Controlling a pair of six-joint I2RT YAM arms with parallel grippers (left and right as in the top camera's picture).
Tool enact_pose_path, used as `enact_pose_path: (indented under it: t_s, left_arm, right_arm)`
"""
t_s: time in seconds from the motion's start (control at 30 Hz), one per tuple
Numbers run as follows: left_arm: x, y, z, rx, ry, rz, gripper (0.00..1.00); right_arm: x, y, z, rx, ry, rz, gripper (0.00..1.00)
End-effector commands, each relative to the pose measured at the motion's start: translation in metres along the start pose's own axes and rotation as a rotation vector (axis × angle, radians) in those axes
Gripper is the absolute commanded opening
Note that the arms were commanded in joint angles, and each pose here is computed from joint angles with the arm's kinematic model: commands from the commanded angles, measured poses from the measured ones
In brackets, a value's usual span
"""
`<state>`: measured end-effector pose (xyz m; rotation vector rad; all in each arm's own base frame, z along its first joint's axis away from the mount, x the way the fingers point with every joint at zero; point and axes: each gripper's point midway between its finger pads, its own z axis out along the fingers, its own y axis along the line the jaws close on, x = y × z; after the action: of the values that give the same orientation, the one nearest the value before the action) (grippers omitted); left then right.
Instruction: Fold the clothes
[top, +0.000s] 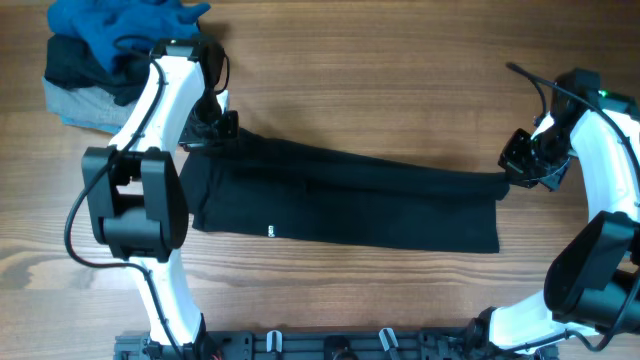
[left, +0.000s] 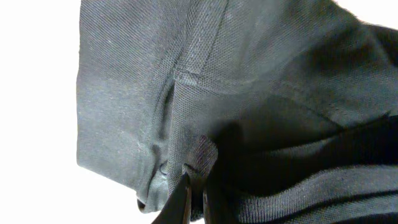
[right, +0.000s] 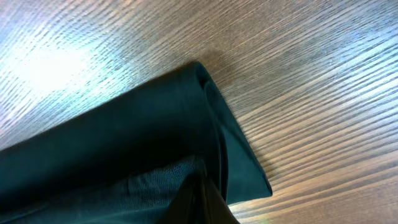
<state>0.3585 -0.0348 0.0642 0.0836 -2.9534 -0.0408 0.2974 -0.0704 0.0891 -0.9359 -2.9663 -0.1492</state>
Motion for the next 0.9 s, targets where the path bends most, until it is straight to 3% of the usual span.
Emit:
enact_pose_path:
  t_s: [0.0, 0.27, 0.5, 0.87]
  left_arm:
    - [-0.017, 0.004, -0.015, -0.022, -0.118, 0.002, 0.04]
    - [-0.025, 0.003, -0.032, -0.008, -0.200, 0.000, 0.04]
    - [0.004, 0.007, -0.028, -0.027, -0.084, 0.005, 0.04]
    - [0.046, 0.005, 0.022, -0.009, 0.097, -0.002, 0.04]
  right_arm:
    - [-0.016, 0.007, -0.008, -0.030, -0.088, -0.017, 0.04]
    - [-0.028, 0.022, -0.016, -0.113, -0.145, -0.032, 0.04]
    - [0.011, -0.002, -0.012, 0.000, 0.010, -0.001, 0.04]
    - [0.021, -0.002, -0.010, 0.008, 0.050, 0.014, 0.04]
